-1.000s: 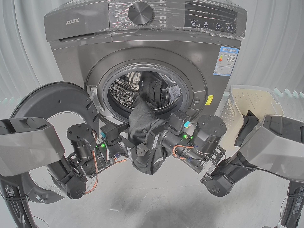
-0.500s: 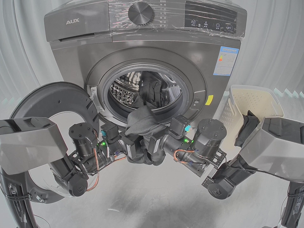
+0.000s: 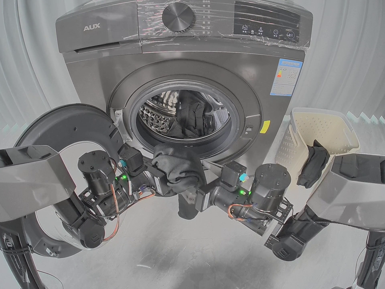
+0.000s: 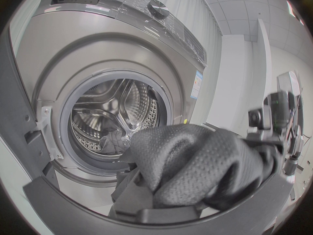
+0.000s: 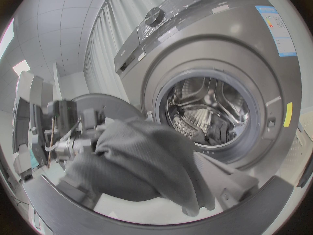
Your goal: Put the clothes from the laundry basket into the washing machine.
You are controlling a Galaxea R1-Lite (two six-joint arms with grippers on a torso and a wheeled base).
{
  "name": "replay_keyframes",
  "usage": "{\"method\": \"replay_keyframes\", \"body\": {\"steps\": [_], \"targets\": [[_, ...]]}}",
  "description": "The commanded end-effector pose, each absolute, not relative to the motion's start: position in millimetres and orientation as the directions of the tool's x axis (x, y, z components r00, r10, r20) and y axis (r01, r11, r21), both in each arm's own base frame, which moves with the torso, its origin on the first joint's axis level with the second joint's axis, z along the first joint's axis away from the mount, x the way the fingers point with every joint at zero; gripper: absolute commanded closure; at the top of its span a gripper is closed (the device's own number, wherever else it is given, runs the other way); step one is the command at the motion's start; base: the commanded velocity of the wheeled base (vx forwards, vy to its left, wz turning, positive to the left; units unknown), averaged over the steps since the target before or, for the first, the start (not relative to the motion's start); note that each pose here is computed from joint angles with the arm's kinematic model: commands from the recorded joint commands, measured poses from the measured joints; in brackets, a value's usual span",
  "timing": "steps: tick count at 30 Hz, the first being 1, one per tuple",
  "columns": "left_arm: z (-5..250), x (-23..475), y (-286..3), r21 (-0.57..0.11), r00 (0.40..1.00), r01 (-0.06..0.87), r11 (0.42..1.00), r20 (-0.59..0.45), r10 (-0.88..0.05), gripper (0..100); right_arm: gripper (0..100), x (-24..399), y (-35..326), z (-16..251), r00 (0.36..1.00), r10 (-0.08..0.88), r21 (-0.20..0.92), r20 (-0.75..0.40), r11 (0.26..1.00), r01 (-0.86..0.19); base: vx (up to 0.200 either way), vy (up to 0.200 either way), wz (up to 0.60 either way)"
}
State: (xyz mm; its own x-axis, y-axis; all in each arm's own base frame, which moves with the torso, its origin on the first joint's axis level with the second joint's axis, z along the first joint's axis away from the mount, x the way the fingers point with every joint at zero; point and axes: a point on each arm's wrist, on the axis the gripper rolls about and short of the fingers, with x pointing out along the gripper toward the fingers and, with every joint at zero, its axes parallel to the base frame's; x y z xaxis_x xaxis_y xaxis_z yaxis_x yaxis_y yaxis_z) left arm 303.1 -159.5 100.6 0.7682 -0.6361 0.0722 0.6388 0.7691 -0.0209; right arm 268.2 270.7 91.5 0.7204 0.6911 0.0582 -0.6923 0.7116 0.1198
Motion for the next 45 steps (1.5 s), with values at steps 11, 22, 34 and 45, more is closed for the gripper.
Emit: {"method": "replay_keyframes", "body": {"steps": [11, 22, 34, 45], "targets": [[140, 247, -143, -0.064, 0.747, 0.663, 0.746, 0.129, -0.653, 100, 0, 215, 213, 56, 0.685, 0.707, 0.130, -0.177, 0.707, -0.695, 0.000, 0.000, 0.00], [146, 225, -132, -0.067, 0.752, 0.657, 0.751, 0.129, -0.647, 100, 0, 224, 177, 77, 0.779, 0.614, 0.254, -0.127, 0.779, -0.573, 0.000, 0.000, 0.00], [137, 227, -132, -0.064, 0.753, 0.658, 0.750, 0.090, -0.652, 100, 0, 228, 170, 86, 0.802, 0.591, 0.256, -0.093, 0.792, -0.554, 0.017, 0.000, 0.00], [130, 227, -137, -0.056, 0.745, 0.667, 0.743, 0.065, -0.664, 100, 0, 227, 168, 92, 0.807, 0.585, 0.255, -0.074, 0.794, -0.552, 0.091, 0.000, 0.00]]}}
